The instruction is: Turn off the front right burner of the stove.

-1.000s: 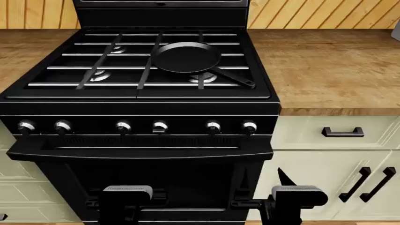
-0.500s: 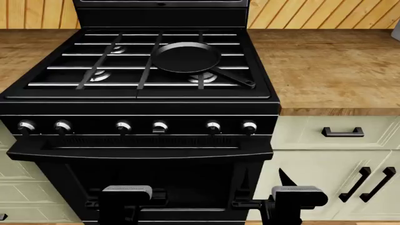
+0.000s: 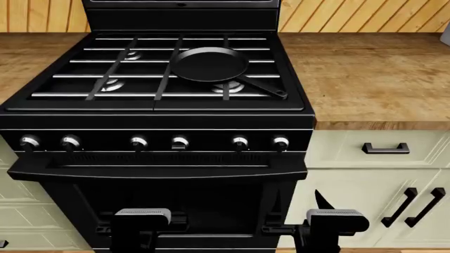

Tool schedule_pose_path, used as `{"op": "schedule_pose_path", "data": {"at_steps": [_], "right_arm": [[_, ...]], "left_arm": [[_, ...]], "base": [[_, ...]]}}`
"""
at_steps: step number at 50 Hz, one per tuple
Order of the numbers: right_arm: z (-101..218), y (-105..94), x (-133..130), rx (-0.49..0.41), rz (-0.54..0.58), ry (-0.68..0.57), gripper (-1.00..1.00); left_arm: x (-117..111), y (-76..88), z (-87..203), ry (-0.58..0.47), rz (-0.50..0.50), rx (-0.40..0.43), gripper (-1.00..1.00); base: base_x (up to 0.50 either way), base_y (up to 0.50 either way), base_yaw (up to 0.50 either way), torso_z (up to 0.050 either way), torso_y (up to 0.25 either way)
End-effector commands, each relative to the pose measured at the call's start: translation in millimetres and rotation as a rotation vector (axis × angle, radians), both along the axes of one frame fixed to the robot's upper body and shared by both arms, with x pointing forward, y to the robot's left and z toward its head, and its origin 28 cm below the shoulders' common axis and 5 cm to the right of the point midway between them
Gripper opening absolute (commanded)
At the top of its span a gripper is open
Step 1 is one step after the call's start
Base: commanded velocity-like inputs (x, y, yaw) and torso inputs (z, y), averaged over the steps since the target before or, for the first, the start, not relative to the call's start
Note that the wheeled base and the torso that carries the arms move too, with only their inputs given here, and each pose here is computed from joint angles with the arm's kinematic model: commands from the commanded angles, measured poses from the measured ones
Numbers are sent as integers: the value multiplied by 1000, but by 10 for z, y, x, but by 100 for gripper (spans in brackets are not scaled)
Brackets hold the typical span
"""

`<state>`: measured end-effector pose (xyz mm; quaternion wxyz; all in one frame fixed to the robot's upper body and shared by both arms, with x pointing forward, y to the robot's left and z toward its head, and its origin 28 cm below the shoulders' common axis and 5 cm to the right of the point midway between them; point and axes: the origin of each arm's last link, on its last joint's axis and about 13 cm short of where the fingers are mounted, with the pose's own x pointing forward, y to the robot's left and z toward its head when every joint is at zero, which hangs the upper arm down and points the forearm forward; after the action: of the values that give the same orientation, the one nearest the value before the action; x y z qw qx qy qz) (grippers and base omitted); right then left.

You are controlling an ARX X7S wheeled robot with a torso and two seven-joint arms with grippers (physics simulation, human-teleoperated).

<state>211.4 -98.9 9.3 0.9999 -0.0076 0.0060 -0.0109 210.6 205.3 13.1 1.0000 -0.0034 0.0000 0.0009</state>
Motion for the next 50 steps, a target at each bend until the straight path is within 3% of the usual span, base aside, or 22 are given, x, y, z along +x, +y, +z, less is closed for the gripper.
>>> {"op": "schedule_pose_path", "data": {"at_steps": [1, 13, 50], "right_arm": [[-1, -4, 10, 3, -2, 3, 100], [2, -2, 12, 7, -3, 4, 100], [-33, -22, 42, -3, -14, 21, 100]], "left_arm": [[-1, 0, -1, 3, -2, 2, 100], [-1, 1, -1, 5, -3, 4, 100], [-1, 0, 0, 5, -3, 3, 100]], "base": [[0, 0, 0, -24, 0], [0, 0, 0, -28, 0], [0, 0, 0, -50, 0]]}}
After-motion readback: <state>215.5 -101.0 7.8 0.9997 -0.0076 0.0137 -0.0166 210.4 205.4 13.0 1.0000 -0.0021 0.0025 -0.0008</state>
